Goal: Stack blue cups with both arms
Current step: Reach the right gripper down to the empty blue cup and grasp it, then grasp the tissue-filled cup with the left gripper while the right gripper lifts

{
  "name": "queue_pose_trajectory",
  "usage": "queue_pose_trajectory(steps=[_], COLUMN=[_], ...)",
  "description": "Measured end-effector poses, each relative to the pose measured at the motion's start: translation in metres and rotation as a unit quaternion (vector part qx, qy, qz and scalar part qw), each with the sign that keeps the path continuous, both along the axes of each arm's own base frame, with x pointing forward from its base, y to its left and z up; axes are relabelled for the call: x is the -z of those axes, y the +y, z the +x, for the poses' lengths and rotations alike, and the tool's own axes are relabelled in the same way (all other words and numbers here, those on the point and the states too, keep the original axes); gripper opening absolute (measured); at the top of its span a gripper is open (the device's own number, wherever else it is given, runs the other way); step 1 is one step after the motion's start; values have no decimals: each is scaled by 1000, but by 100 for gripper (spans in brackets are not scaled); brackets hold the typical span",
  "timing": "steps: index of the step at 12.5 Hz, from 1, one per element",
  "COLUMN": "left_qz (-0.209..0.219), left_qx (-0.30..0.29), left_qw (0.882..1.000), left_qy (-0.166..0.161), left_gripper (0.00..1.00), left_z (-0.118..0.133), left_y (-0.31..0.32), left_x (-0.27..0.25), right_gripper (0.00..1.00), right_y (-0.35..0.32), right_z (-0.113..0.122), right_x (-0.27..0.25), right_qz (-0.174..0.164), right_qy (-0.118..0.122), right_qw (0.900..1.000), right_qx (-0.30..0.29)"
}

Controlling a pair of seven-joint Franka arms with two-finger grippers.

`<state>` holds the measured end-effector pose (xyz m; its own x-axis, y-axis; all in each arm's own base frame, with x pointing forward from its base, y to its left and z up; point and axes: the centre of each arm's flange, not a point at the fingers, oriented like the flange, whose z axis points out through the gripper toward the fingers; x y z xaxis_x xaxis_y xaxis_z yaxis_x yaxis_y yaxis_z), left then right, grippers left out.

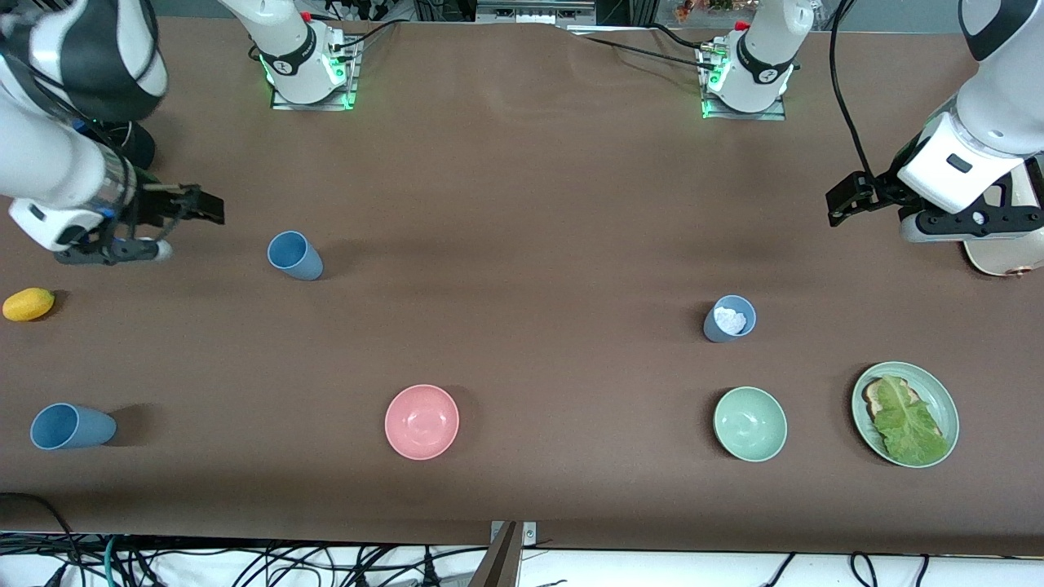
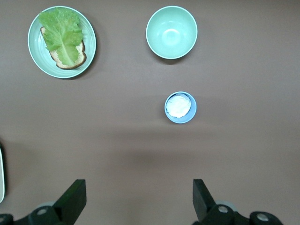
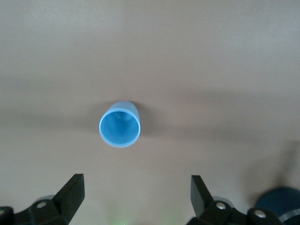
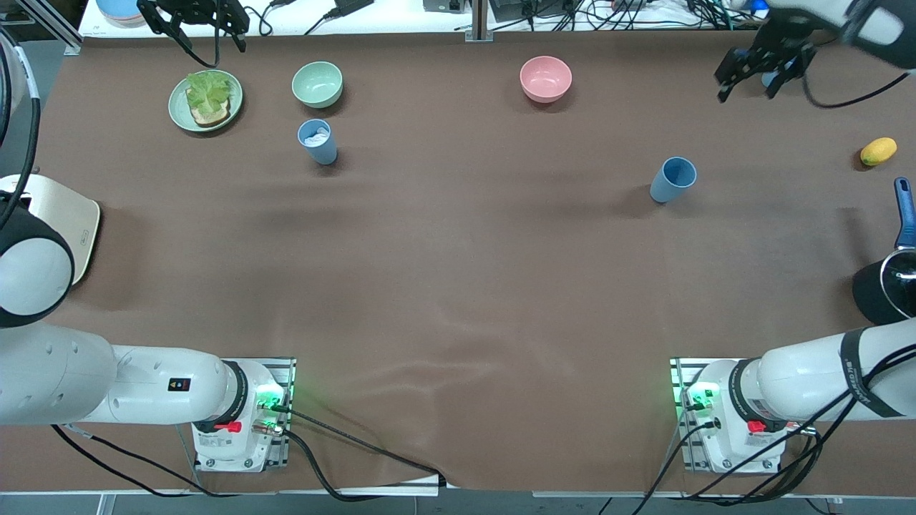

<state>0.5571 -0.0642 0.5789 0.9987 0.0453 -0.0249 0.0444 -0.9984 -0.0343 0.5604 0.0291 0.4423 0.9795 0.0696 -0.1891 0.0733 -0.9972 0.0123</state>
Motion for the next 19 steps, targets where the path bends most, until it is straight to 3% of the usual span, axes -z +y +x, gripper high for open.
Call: queue_pose_trajectory(steps=[3, 6, 12, 14, 18, 19], left_qz=[0, 0, 0, 2, 4, 3], left_qx=[0, 0, 1, 2, 7, 9], left_qw=[1000, 1000, 1000, 1000, 995, 994], left_qy=[0, 0, 6, 25, 99, 107], left_gripper=[100, 100, 100, 100, 100, 100], left_z=[0, 0, 1, 6, 33, 41], left_y=[0, 0, -1, -3, -9, -12], left_x=[0, 0, 5, 24, 116, 141], right_gripper=[100, 100, 97, 89, 81, 73], right_y=[10, 11, 9, 9, 9, 9], right_z=[-4, -23, -49, -50, -50, -50], right_x=[73, 122, 161, 164, 178, 181], right_qz=[3, 5, 6, 9, 11, 11], right_qy=[-1, -16, -14, -17, -21, -21], right_qw=[1000, 1000, 1000, 999, 999, 999], right_qx=[-10, -13, -17, -31, -36, -36])
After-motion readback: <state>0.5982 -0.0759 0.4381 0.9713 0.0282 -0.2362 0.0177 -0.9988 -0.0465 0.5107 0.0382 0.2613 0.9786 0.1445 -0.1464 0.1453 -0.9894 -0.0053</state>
